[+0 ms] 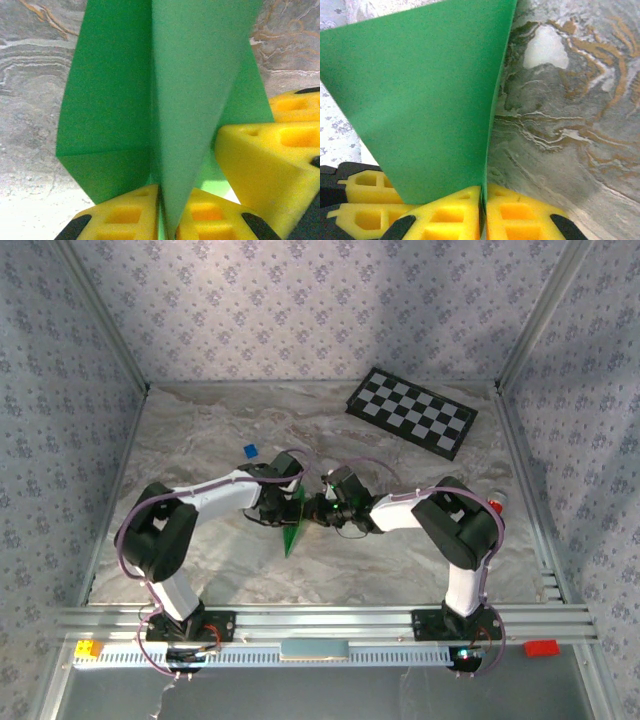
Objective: Fold a paper plane with a square sheet of paper (pick it up from the middle)
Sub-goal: Move a paper plane to the center of the table.
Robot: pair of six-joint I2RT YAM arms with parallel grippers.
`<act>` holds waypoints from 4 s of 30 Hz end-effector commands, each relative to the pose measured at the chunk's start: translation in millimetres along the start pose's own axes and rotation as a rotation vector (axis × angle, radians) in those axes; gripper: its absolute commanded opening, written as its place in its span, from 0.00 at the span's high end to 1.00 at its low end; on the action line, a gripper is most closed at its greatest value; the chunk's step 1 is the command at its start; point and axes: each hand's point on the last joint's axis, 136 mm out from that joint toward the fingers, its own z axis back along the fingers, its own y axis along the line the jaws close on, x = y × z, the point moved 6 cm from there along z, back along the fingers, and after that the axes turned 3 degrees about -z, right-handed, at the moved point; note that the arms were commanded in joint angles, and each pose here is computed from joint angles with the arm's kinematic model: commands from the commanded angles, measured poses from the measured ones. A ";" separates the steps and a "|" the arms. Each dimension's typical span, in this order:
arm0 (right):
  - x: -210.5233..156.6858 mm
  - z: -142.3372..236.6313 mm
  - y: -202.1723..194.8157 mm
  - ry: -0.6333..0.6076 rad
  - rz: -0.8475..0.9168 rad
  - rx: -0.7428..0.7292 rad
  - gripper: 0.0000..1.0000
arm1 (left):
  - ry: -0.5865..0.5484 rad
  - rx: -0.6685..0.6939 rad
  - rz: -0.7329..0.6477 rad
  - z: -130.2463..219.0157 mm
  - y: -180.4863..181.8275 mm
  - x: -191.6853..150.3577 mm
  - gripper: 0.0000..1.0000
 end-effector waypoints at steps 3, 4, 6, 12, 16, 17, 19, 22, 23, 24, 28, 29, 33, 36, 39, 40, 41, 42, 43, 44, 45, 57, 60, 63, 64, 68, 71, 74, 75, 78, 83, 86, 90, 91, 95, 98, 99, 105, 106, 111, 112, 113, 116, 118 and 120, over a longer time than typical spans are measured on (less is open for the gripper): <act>-1.3 -0.7 -7.9 -0.001 -0.020 -0.022 0.88 | 0.012 0.030 -0.002 -6.9 1.8 -5.7 0.85; -1.3 -0.5 -7.3 0.000 -0.019 -0.020 0.88 | 0.010 0.031 -0.002 -7.0 2.1 -5.3 0.86; -0.7 0.1 -8.6 -0.004 -0.021 -0.022 0.87 | 0.010 0.031 -0.001 -7.1 2.2 -5.1 0.86; 0.4 4.2 -9.1 -0.019 -0.023 -0.024 0.84 | 0.008 0.041 0.001 -7.4 2.8 -5.9 0.87; 3.0 10.4 -9.6 -0.038 -0.021 -0.027 0.83 | 0.006 0.046 0.003 -7.6 3.3 -5.6 0.88; 3.7 12.3 -10.1 -0.045 -0.022 -0.030 0.83 | 0.005 0.045 0.003 -7.7 3.0 -5.6 0.88; 4.6 15.2 -11.1 -0.050 -0.023 -0.032 0.81 | 0.009 0.047 0.005 -8.8 3.5 -5.7 0.88; 5.7 19.5 -9.6 -0.059 -0.018 -0.024 0.79 | 0.011 0.047 0.005 -10.3 3.3 -5.4 0.87; 5.6 21.0 -9.0 -0.063 -0.016 -0.023 0.78 | 0.013 0.046 0.004 -10.8 3.1 -5.0 0.87; 5.2 22.5 -8.7 -0.065 -0.014 -0.025 0.78 | 0.016 0.045 0.005 -11.4 3.1 -5.2 0.87; 4.9 29.4 -11.3 -0.085 -0.013 -0.047 0.76 | 0.021 0.046 0.000 -14.2 1.6 -5.2 0.87; 5.3 31.3 -12.5 -0.089 -0.014 -0.055 0.75 | 0.022 0.046 -0.003 -14.3 1.1 -5.1 0.87; 4.9 36.8 -16.0 -0.098 -0.015 -0.075 0.75 | 0.026 0.049 -0.006 -16.1 -0.2 -5.4 0.86; 4.7 40.6 -18.4 -0.104 -0.015 -0.091 0.75 | 0.027 0.054 -0.009 -17.0 -1.2 -5.7 0.86; 4.5 45.4 -22.2 -0.116 -0.019 -0.108 0.74 | 0.016 0.072 -0.014 -14.6 -2.4 -4.5 0.89; 4.5 47.4 -22.8 -0.120 -0.019 -0.111 0.74 | 0.009 0.078 -0.015 -13.0 -3.0 -4.2 0.90; 4.9 49.9 -23.6 -0.127 -0.019 -0.117 0.74 | 0.000 0.082 -0.019 -11.1 -4.4 -3.6 0.92; 5.1 52.1 -24.4 -0.132 -0.018 -0.122 0.74 | -0.007 0.084 -0.022 -9.3 -5.5 -3.0 0.93; 5.1 54.6 -26.0 -0.138 -0.018 -0.132 0.74 | -0.017 0.090 -0.023 -7.2 -6.7 -2.2 0.93; 5.1 56.7 -27.3 -0.141 -0.017 -0.139 0.74 | -0.024 0.095 -0.025 -5.5 -7.7 -1.7 0.93; 5.2 58.6 -27.9 -0.144 -0.017 -0.143 0.73 | -0.030 0.098 -0.029 -4.0 -8.9 -1.7 0.94; 3.1 66.2 -34.2 -0.150 -0.021 -0.162 0.72 | -0.029 0.135 -0.014 -10.2 -11.0 -1.7 0.92; 3.4 67.5 -34.7 -0.154 -0.022 -0.167 0.72 | -0.023 0.137 -0.009 -14.5 -11.0 -1.9 0.91; 2.7 69.4 -35.0 -0.157 -0.021 -0.171 0.72 | -0.021 0.145 -0.008 -18.0 -10.4 -2.9 0.89; 3.0 70.0 -35.0 -0.159 -0.021 -0.171 0.72 | -0.018 0.149 -0.005 -19.5 -9.6 -3.4 0.89; 3.7 74.8 -35.2 -0.167 -0.019 -0.178 0.72 | -0.014 0.162 0.000 -23.8 -7.2 -5.0 0.87; 4.2 78.4 -35.7 -0.173 -0.019 -0.180 0.72 | -0.012 0.176 0.006 -26.6 -4.5 -5.9 0.86; 4.8 82.8 -36.6 -0.184 -0.019 -0.184 0.71 | -0.019 0.200 0.011 -28.4 -1.7 -5.8 0.81; 5.3 84.5 -37.1 -0.187 -0.020 -0.186 0.71 | -0.020 0.208 0.012 -29.3 -0.8 -6.4 0.79; 5.4 90.0 -38.4 -0.197 -0.017 -0.197 0.71 | -0.025 0.233 0.027 -32.1 2.7 -5.7 0.75; 5.5 101.6 -42.5 -0.216 -0.017 -0.211 0.71 | -0.042 0.258 0.043 -31.7 5.1 -3.8 0.69; 5.2 107.4 -46.3 -0.228 -0.022 -0.214 0.70 | -0.057 0.268 0.046 -28.7 5.7 -2.5 0.67; 4.5 112.5 -51.4 -0.235 -0.033 -0.216 0.70 | -0.050 0.265 0.051 -31.0 4.7 -1.5 0.66; 4.3 113.4 -52.6 -0.237 -0.036 -0.218 0.70 | -0.046 0.269 0.054 -31.9 5.0 -1.3 0.66; 3.9 116.3 -54.0 -0.244 -0.037 -0.216 0.70 | -0.039 0.286 0.077 -36.2 6.2 -1.1 0.66; 3.8 118.1 -55.2 -0.246 -0.040 -0.216 0.69 | -0.033 0.291 0.101 -39.7 5.5 -0.5 0.66; 3.4 118.4 -55.5 -0.245 -0.039 -0.215 0.69 | -0.030 0.293 0.108 -40.9 4.4 -1.2 0.66; 1.9 120.9 -57.7 -0.237 -0.036 -0.214 0.69 | -0.030 0.303 0.105 -44.2 -4.7 1.0 0.65; 1.8 121.3 -58.0 -0.238 -0.037 -0.214 0.69 | -0.033 0.307 0.103 -43.1 -6.1 1.9 0.65; 1.0 127.1 -56.8 -0.255 -0.030 -0.206 0.69 | -0.063 0.313 0.097 -33.8 -8.9 6.6 0.64; 1.2 128.8 -56.1 -0.262 -0.029 -0.205 0.69 | -0.068 0.305 0.095 -32.8 -9.8 7.1 0.64; 1.2 130.7 -56.0 -0.271 -0.027 -0.206 0.69 | -0.069 0.303 0.098 -32.3 -10.5 7.8 0.64; 0.8 136.7 -54.5 -0.291 -0.023 -0.203 0.69 | -0.074 0.298 0.107 -28.7 -12.4 8.9 0.64; 0.6 140.7 -53.5 -0.302 -0.019 -0.203 0.69 | -0.089 0.284 0.113 -23.4 -15.0 10.6 0.64; 0.6 144.6 -52.6 -0.307 -0.010 -0.209 0.69 | -0.107 0.266 0.117 -15.5 -18.1 13.3 0.64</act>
